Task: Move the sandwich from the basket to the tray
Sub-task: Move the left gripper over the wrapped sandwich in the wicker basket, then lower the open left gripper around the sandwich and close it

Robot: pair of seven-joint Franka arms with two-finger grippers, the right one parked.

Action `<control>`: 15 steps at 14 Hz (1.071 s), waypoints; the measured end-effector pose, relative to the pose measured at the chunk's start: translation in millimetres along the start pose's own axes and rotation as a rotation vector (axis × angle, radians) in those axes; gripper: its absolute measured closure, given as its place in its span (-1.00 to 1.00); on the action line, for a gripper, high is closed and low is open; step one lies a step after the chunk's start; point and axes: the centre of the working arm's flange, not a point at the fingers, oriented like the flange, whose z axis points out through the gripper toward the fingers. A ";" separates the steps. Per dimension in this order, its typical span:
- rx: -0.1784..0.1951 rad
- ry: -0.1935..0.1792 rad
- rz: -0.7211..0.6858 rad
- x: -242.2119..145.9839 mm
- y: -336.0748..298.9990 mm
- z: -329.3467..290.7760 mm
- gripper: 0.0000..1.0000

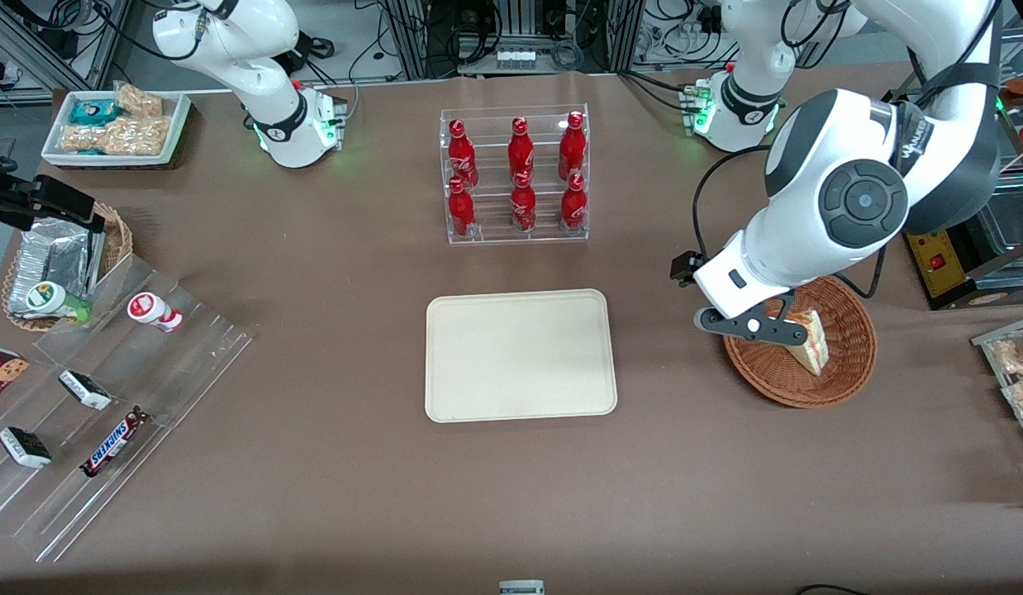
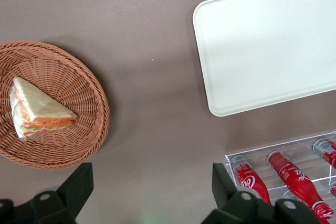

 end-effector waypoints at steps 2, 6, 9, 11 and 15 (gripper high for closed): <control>0.000 0.000 -0.003 -0.1 -1.4 -1.4 -1.00; 0.016 -0.047 -0.038 -3.8 -19.3 0.6 -1.00; 0.033 -0.098 -0.145 -6.8 -76.6 10.1 -1.00; 0.032 -0.113 -0.235 -11.5 -127.3 18.9 -1.00; 0.033 -0.092 -0.438 -16.2 -184.9 48.4 -1.00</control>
